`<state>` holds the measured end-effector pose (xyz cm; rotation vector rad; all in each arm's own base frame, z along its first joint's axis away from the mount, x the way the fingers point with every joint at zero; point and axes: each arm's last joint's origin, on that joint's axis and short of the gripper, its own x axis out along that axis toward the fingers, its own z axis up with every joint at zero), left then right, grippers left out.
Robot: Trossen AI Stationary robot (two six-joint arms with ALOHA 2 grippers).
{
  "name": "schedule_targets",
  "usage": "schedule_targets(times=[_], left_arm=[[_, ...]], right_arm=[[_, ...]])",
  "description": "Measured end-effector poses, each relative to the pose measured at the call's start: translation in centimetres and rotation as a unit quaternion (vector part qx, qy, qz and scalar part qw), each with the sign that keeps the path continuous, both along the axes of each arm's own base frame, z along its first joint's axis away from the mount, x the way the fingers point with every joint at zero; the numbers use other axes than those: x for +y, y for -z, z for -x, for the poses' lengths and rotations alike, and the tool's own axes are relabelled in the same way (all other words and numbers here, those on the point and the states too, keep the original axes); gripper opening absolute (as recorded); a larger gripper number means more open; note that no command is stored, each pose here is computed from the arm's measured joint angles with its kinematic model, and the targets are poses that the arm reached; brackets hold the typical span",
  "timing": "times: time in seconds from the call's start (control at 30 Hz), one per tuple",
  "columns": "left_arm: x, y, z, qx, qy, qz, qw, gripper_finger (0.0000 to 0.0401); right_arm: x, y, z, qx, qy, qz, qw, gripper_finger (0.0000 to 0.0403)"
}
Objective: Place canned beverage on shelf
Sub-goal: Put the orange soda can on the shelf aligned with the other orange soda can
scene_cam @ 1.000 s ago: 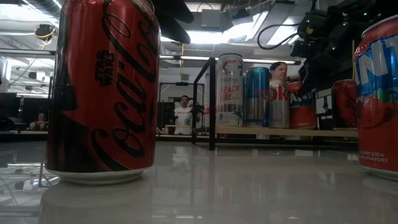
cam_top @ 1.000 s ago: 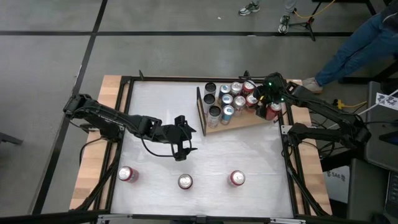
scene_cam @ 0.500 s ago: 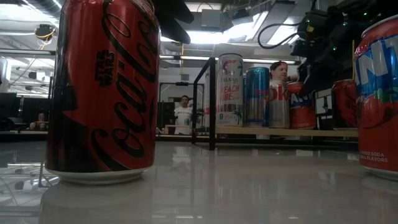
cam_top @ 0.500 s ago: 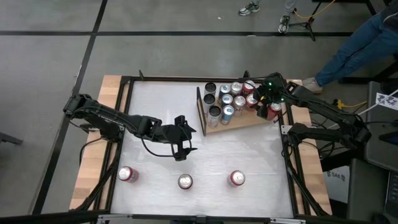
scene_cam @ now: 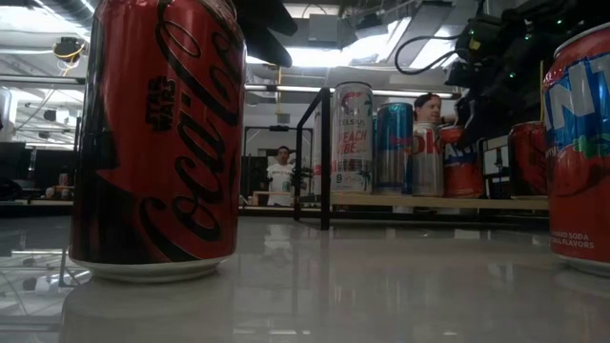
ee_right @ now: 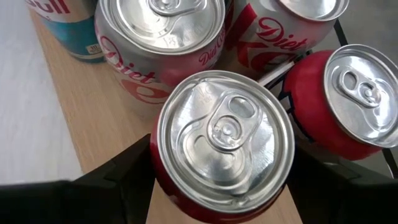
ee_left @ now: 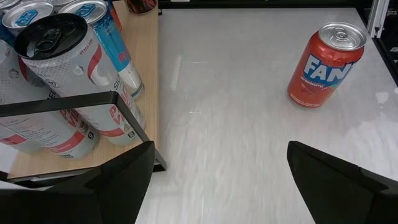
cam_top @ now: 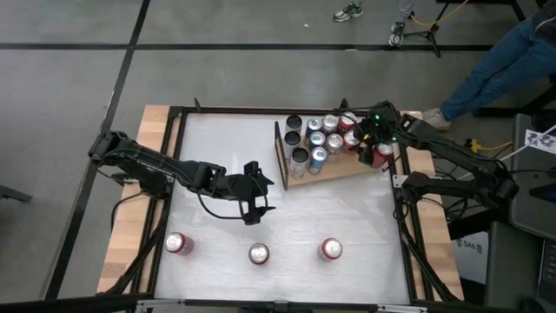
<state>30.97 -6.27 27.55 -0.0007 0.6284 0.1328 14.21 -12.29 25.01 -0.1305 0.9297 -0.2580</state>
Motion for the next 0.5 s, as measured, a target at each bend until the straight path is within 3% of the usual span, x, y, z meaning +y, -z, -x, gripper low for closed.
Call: schedule_targets(times=[0.17,0.5], left_arm=[[0.0,0.0,0.0,0.0,0.0,0.0,1.0,0.0357],[-0.01,0.0,0.0,0.0,0.0,0.0,1.0,0.0357]], right_arm=[[-0.09,-0.03,-0.07,-0.003,0.001,0.006,1.0,0.0292],[-0.11,-0.09,-0.11,-0.007,0.0,0.008,1.0,0.0364]])
